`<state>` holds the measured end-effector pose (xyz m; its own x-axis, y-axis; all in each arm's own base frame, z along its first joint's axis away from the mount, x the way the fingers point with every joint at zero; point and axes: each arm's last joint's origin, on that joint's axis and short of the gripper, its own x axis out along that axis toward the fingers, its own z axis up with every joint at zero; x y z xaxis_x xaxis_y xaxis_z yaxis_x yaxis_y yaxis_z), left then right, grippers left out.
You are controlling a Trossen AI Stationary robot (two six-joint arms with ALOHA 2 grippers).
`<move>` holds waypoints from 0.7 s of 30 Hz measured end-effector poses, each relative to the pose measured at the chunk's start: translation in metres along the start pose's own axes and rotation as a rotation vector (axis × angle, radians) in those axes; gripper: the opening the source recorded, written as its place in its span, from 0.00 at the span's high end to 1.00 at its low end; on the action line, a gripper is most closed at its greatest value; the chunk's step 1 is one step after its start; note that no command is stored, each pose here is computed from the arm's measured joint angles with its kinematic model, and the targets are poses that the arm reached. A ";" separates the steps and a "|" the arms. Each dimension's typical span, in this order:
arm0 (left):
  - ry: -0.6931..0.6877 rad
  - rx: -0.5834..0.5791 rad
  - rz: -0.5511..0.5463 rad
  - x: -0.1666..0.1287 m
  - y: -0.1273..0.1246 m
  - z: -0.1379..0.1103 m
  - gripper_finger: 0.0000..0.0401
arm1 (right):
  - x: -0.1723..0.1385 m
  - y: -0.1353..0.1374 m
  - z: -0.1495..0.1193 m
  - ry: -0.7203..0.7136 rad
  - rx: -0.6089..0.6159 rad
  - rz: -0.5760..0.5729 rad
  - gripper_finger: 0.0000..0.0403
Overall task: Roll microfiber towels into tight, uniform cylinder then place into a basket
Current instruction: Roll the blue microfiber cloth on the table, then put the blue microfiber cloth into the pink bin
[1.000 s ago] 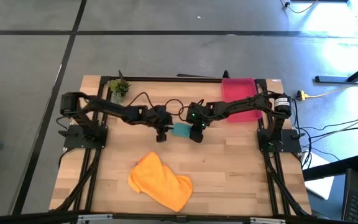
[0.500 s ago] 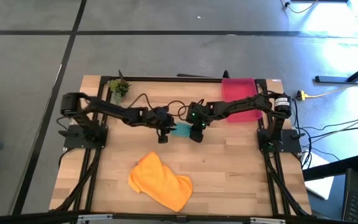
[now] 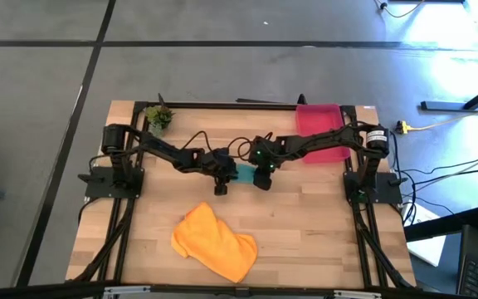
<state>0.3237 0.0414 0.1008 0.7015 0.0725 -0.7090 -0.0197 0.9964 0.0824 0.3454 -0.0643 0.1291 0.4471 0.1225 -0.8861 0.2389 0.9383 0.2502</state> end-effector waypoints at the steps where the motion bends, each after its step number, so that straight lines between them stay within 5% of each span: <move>1: 0.001 -0.001 0.000 0.000 0.000 0.000 0.79 | -0.002 0.001 0.000 -0.005 -0.002 0.000 0.76; 12: 0.011 -0.001 -0.001 0.000 0.000 -0.001 0.79 | -0.053 0.013 0.004 -0.086 -0.025 -0.054 0.76; 21: -0.010 -0.001 0.002 0.000 0.000 0.000 0.79 | -0.061 0.039 0.000 -0.091 -0.137 -0.029 0.76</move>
<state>0.3237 0.0414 0.1005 0.7085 0.0738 -0.7019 -0.0217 0.9963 0.0829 0.3269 -0.0355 0.1931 0.5199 0.0708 -0.8513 0.1359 0.9770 0.1643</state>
